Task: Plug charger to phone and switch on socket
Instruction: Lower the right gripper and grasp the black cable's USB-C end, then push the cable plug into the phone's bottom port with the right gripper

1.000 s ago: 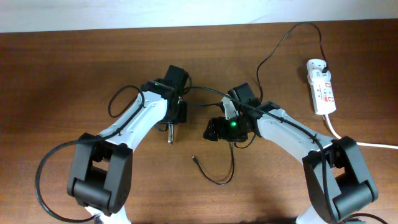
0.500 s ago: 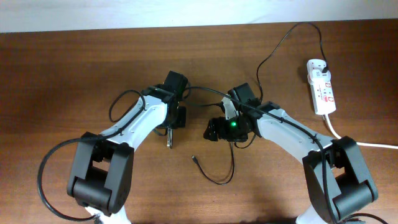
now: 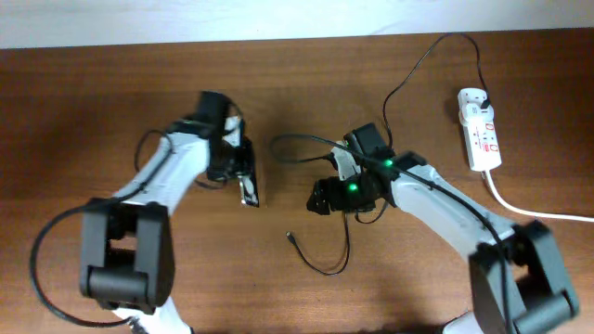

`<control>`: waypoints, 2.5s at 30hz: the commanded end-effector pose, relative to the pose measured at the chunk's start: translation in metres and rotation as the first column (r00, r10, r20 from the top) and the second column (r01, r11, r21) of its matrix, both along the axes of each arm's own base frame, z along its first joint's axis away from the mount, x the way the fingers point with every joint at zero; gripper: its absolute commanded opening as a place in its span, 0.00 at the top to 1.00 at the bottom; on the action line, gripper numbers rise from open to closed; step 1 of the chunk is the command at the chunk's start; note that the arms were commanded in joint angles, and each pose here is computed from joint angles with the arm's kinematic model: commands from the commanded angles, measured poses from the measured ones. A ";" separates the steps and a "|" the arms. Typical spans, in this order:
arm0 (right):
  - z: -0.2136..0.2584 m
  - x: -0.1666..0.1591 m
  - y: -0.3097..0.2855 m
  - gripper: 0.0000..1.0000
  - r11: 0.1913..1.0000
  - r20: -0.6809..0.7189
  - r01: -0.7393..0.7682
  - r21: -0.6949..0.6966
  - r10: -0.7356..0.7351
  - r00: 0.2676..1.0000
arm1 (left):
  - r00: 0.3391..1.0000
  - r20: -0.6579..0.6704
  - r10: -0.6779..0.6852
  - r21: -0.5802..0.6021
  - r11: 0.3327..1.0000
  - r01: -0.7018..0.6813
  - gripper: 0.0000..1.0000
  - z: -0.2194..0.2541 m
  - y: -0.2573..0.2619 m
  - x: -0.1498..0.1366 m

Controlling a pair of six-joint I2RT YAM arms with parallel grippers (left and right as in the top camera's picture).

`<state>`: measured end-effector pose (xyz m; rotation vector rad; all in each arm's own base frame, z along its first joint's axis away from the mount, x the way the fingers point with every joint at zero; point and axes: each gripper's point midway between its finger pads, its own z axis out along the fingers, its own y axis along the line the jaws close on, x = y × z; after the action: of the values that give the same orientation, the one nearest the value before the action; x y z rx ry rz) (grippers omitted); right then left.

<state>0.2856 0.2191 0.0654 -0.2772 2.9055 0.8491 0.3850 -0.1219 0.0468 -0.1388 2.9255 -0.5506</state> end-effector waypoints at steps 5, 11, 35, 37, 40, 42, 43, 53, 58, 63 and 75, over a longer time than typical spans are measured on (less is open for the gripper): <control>-0.001 -0.026 0.011 0.21 0.976 0.068 -0.127 -0.179 0.141 0.988 | 0.991 0.137 0.006 -0.330 0.943 0.040 1.00 0.057 0.017 0.024; -0.003 -0.031 0.013 0.04 0.972 0.060 -0.141 -0.186 0.154 0.986 | 0.962 0.255 -0.102 -0.421 0.883 0.205 1.00 0.068 -0.002 0.023; -0.055 -0.056 0.061 0.59 0.880 0.152 -0.220 -0.420 0.307 0.939 | 0.973 0.213 -0.088 -0.640 0.740 0.207 1.00 0.049 -0.012 0.025; -0.057 -0.058 0.059 0.63 0.880 0.138 -0.217 -0.423 0.299 0.944 | 0.973 0.213 -0.088 -0.640 0.740 0.207 1.00 0.049 -0.012 0.025; -0.058 -0.059 0.058 0.70 0.880 0.128 -0.210 -0.427 0.289 0.949 | 0.973 0.214 -0.088 -0.640 0.740 0.208 1.00 0.049 -0.012 0.025; -0.058 -0.060 0.057 0.78 0.881 0.123 -0.209 -0.425 0.285 0.950 | 0.974 0.211 -0.085 -0.641 0.740 0.204 1.00 0.049 -0.012 0.026; -0.058 -0.060 0.058 0.78 0.881 0.123 -0.210 -0.425 0.286 0.950 | 0.974 0.211 -0.085 -0.642 0.739 0.203 1.00 0.049 -0.012 0.026; -0.058 -0.076 0.061 0.71 0.899 0.041 -0.233 -0.371 0.267 0.963 | 0.974 0.212 -0.085 -0.642 0.740 0.204 1.00 0.049 -0.012 0.026; -0.066 -0.075 0.064 0.79 0.899 0.032 -0.239 -0.367 0.269 0.963 | 0.974 0.212 -0.084 -0.642 0.739 0.204 1.00 0.049 -0.012 0.026; -0.066 -0.072 0.059 0.85 0.905 0.023 -0.216 -0.366 0.241 0.970 | 0.972 0.216 -0.087 -0.662 0.719 0.212 1.00 0.053 -0.014 0.025; -0.019 -0.053 0.106 0.96 0.979 0.034 -0.206 -0.002 0.206 0.978 | 0.973 0.229 -0.022 -0.740 0.646 0.188 1.00 0.064 0.012 0.023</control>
<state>0.2234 0.3057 0.0148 -0.6306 2.9463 0.6123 0.4122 -0.1164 0.1019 0.0092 2.3845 -1.5904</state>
